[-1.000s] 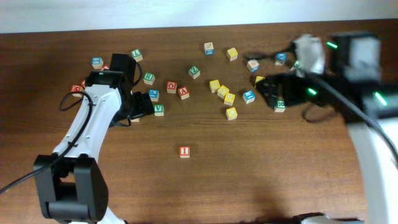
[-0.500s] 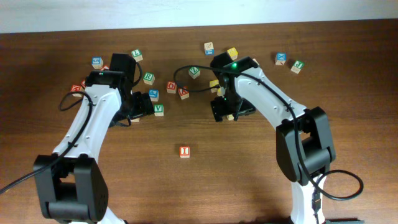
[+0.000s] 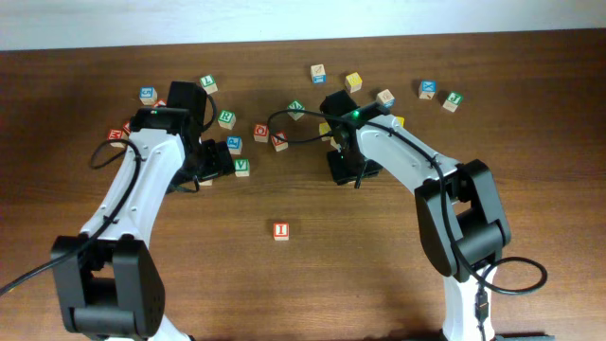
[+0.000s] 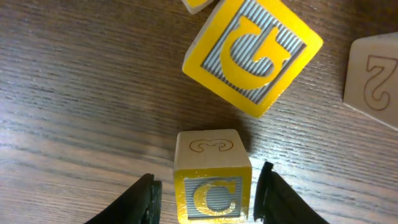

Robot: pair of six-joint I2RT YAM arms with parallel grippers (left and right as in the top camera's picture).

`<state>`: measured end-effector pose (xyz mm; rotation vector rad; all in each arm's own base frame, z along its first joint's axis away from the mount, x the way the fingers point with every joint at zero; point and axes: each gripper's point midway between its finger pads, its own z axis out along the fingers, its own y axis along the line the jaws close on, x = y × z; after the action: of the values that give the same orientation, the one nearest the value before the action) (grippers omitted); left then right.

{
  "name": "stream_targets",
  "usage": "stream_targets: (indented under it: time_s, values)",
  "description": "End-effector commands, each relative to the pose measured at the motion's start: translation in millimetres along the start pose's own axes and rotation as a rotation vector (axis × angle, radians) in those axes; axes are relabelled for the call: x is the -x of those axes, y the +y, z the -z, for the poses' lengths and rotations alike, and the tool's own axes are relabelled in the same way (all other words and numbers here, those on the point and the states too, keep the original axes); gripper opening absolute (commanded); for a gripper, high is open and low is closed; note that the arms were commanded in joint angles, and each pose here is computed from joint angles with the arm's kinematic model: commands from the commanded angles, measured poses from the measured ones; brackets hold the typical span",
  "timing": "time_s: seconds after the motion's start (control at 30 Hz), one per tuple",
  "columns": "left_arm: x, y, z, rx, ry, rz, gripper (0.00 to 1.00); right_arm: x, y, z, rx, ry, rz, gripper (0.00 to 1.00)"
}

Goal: Spell out ICRA
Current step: 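Grasp the yellow C block with the right gripper, then place the yellow C block right of the I block and release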

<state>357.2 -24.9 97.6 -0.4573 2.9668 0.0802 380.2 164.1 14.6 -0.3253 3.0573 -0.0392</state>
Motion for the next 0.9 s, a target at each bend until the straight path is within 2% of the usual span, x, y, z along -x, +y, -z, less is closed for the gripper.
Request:
stream_targets:
  time_s: [0.0, 0.17, 0.4, 0.53, 0.6, 0.73, 0.87]
  values:
    - [2.5, 2.7, -2.3, 0.016, -0.002, 0.012, 0.99, -2.5, -3.2, -5.1, -0.015, 0.012, -0.003, 0.41]
    - [2.5, 2.7, -2.3, 0.016, -0.002, 0.012, 0.99, 3.5, -1.9, -5.1, -0.010, -0.012, -0.004, 0.38]
    - [2.5, 2.7, -2.3, 0.016, -0.002, 0.013, 0.99, 3.3, -2.0, -4.7, -0.010, -0.011, -0.008, 0.23]
    - [2.5, 2.7, -2.3, 0.016, -0.002, 0.012, 0.99, -0.7, 3.8, 17.5, 0.025, 0.023, -0.006, 0.20]
    - [2.5, 2.7, -2.3, 0.016, -0.002, 0.013, 0.99, -2.5, 3.5, 58.5, 0.038, 0.015, -0.056, 0.15]
    - [2.5, 2.7, -2.3, 0.016, -0.002, 0.012, 0.99, -17.2, -3.8, 155.0, 0.071, -0.094, -0.138, 0.15]
    - [2.5, 2.7, -2.3, 0.016, -0.002, 0.013, 0.99, -62.4, -6.7, 248.5, 0.189, -0.249, -0.184, 0.16]
